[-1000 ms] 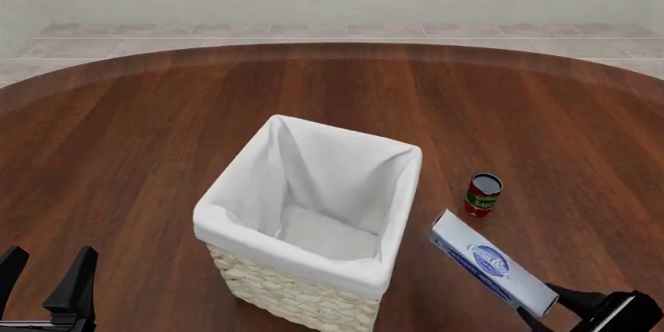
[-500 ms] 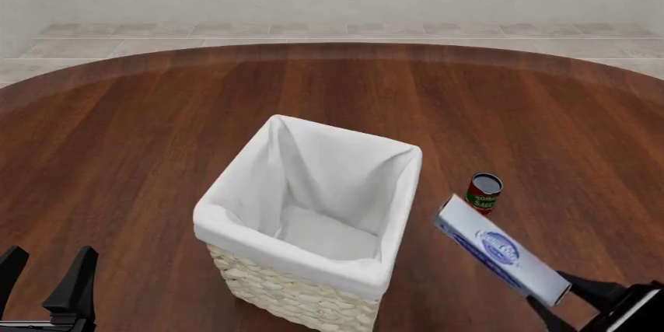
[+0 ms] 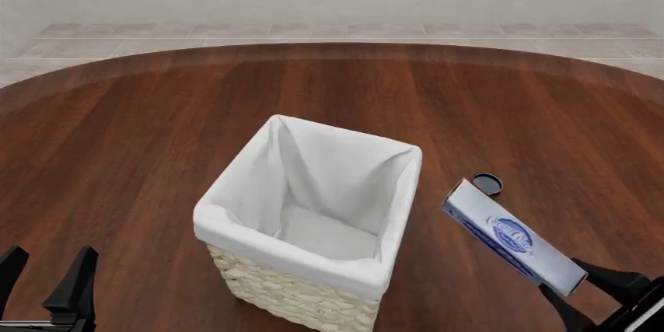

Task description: Pick up the cream cheese box, and put it in the basket.

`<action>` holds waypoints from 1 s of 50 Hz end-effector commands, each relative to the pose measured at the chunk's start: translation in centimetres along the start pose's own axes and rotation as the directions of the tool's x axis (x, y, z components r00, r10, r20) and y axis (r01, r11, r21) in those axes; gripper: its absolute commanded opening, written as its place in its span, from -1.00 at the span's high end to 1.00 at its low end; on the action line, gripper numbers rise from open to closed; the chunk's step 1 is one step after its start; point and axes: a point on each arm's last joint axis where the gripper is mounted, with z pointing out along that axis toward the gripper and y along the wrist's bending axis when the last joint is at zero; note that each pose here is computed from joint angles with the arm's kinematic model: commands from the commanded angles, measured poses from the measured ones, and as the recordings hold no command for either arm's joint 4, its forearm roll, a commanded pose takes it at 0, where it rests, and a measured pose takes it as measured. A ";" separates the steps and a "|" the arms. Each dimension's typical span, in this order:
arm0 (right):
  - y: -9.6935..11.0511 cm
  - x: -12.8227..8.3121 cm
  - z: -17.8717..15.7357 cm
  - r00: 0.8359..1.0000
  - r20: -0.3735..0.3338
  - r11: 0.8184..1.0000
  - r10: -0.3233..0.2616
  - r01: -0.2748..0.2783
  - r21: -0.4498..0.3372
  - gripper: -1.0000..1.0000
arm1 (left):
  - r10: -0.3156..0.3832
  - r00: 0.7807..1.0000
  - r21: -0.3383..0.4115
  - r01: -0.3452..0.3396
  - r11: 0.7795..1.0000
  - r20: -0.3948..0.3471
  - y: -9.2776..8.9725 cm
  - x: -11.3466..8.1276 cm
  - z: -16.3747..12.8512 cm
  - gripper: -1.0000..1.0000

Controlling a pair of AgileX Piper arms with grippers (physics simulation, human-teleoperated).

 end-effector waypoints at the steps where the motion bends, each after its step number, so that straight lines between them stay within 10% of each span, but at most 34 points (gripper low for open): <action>1: -0.6 -0.9 -0.7 1.000 0.024 1.000 0.000 0.000 0.020 1.00 | 0.000 1.000 0.000 0.000 1.000 0.000 0.0 0.0 0.0 -1.00; 50: -2.4 -4.6 1.1 0.995 0.085 0.998 -0.061 0.060 0.014 1.00 | 0.000 1.000 0.000 0.000 1.000 0.000 0.0 0.0 0.0 -1.00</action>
